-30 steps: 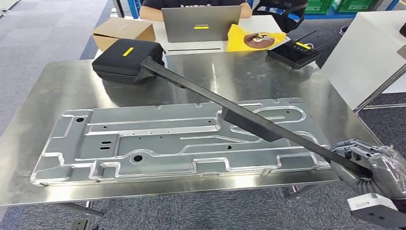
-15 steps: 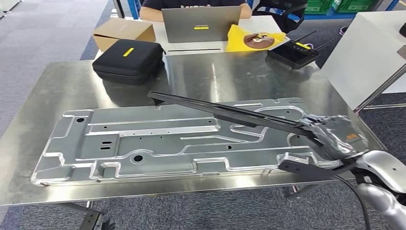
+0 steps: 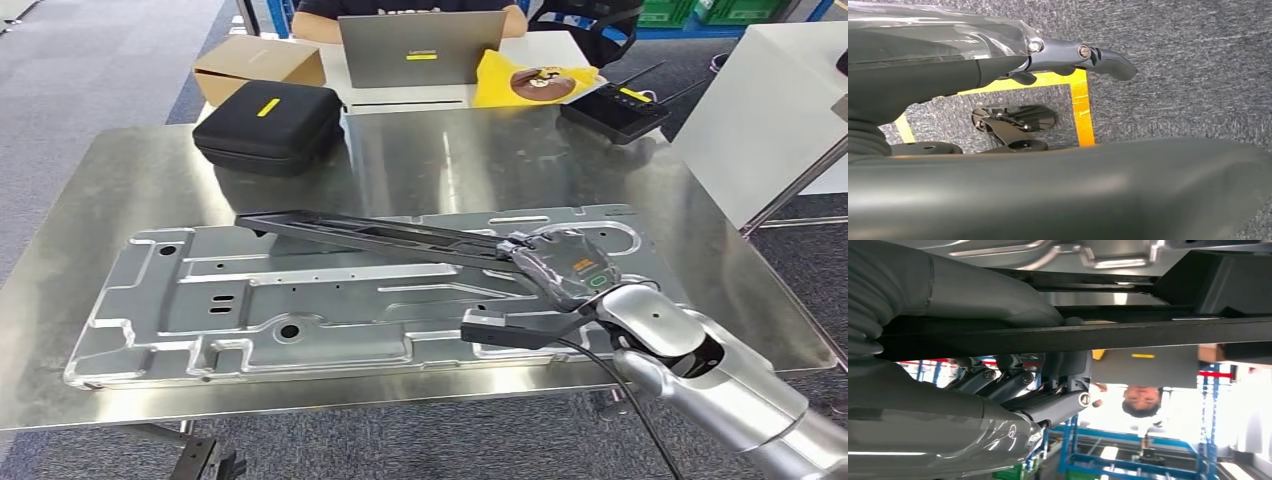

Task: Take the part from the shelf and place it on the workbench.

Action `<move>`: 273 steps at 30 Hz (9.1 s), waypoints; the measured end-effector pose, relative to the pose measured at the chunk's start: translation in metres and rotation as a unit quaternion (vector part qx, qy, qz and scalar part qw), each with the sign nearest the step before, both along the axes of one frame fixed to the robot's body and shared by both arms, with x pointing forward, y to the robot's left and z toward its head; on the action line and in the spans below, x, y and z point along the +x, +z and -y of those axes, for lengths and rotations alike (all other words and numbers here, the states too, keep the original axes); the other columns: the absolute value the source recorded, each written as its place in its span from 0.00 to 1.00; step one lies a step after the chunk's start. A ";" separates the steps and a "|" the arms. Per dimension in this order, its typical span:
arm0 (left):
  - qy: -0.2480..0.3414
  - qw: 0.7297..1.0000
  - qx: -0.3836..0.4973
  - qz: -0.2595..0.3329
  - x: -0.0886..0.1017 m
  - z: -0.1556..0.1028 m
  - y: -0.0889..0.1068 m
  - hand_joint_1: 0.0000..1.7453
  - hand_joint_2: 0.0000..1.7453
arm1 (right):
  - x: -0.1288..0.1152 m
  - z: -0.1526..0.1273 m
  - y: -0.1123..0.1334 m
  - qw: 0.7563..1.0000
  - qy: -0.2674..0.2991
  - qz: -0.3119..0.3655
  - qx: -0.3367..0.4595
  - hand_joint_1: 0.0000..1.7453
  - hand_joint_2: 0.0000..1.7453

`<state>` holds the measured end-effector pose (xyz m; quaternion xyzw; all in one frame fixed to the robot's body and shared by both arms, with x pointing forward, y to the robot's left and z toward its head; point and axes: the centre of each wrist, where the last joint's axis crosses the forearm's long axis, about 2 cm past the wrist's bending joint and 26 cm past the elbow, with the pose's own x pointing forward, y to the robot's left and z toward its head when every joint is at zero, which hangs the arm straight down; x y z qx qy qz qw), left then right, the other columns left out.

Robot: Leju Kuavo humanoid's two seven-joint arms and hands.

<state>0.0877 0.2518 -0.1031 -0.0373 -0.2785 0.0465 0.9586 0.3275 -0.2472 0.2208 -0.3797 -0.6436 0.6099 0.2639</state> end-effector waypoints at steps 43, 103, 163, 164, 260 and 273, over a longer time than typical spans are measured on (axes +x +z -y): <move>0.019 0.999 0.010 0.039 -0.010 0.000 -0.002 0.00 0.00 | -0.033 -0.031 -0.017 0.993 0.107 -0.038 0.022 0.00 0.00; 0.089 0.995 0.023 0.036 -0.041 -0.014 -0.007 0.00 0.00 | -0.218 0.107 -0.014 0.855 -0.083 0.191 0.476 0.00 0.00; 0.122 0.991 0.053 0.009 -0.057 -0.038 -0.010 0.00 0.00 | -0.236 0.134 -0.180 0.743 -0.376 -0.079 0.548 0.00 0.00; 0.120 0.991 0.054 0.010 -0.057 -0.040 -0.010 0.00 0.00 | -0.238 0.135 -0.189 0.737 -0.387 -0.091 0.547 0.00 0.00; 0.101 0.994 0.046 -0.016 -0.050 -0.036 -0.009 0.00 1.00 | -0.290 0.033 -0.333 0.358 -0.558 -0.619 0.421 0.00 0.50; 0.099 0.994 0.047 -0.023 -0.049 -0.035 -0.009 0.00 1.00 | -0.289 0.033 -0.333 0.344 -0.554 -0.627 0.426 0.00 1.00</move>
